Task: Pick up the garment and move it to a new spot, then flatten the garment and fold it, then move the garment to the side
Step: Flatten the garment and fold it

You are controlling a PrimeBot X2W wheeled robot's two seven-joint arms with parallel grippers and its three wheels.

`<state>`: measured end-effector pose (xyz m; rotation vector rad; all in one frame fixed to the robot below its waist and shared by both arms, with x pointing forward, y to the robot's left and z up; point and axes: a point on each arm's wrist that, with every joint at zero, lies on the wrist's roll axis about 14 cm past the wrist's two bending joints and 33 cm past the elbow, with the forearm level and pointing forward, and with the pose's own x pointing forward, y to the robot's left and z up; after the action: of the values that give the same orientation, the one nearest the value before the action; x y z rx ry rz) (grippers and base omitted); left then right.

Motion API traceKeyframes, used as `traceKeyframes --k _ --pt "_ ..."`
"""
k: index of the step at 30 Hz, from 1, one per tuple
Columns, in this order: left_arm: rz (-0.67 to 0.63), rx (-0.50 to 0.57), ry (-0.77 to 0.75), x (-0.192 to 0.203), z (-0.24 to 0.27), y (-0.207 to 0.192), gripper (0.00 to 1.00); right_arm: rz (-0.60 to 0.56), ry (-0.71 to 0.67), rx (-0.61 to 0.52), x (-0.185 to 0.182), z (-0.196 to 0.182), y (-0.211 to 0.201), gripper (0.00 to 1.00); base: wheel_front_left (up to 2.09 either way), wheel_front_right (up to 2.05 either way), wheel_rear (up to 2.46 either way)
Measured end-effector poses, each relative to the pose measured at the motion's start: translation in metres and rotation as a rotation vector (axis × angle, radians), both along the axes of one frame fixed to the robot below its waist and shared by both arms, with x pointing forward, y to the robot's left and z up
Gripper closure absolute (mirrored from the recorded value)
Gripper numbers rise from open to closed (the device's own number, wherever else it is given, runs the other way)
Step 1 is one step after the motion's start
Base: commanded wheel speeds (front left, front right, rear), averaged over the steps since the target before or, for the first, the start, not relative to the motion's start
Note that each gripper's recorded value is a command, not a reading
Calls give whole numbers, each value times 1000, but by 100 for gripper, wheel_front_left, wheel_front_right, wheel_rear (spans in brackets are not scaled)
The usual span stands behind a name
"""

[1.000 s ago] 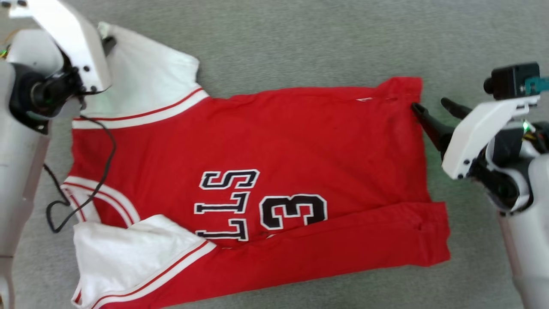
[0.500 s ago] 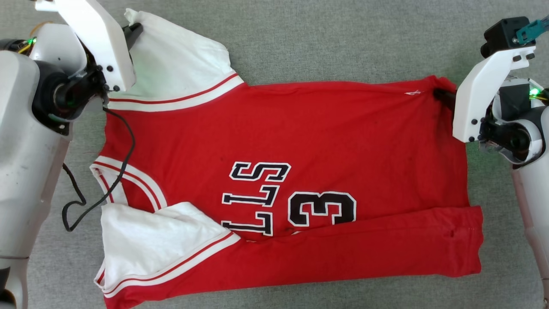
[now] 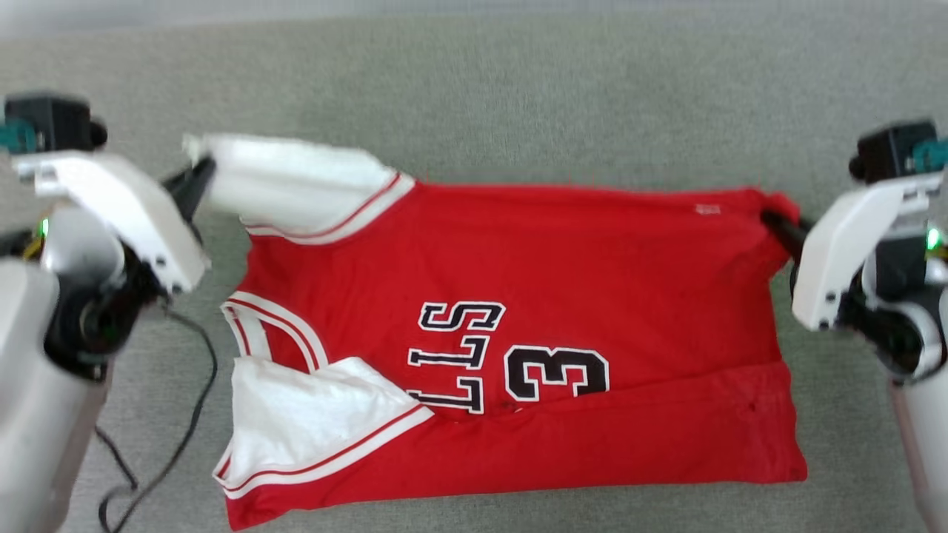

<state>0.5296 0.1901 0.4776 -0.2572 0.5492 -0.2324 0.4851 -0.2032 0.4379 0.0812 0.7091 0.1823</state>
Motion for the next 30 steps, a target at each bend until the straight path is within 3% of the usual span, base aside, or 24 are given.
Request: traceKeyframes --k 6,13,14,15,16,17,23,30 --pt "99 -34 49 -67 -18 20 100 -38 29 46 -49 -13 0 100 0 0 0" --pt "183 -116 252 -155 -73 16 100 -108 105 104 -103 -44 -2 100 0 0 0" --pt "182 -123 284 -165 -81 13 100 -119 117 106 -109 -49 -3 95 0 0 0" --pt "180 -136 313 -174 -88 8 100 -124 127 108 -115 -53 -3 62 0 0 0" --pt "178 -149 337 -181 -94 3 73 -131 130 111 -118 -57 -3 0 0 0 0" --pt "168 -158 353 -186 -98 -3 0 -140 130 119 -121 -60 -2 0 0 0 0" --pt "169 -164 267 -183 -95 -12 0 -169 56 130 -129 -58 -4 0 0 0 0" --pt "166 -95 -75 -152 -36 -15 0 -155 -167 110 -117 2 -14 0 0 0 0"
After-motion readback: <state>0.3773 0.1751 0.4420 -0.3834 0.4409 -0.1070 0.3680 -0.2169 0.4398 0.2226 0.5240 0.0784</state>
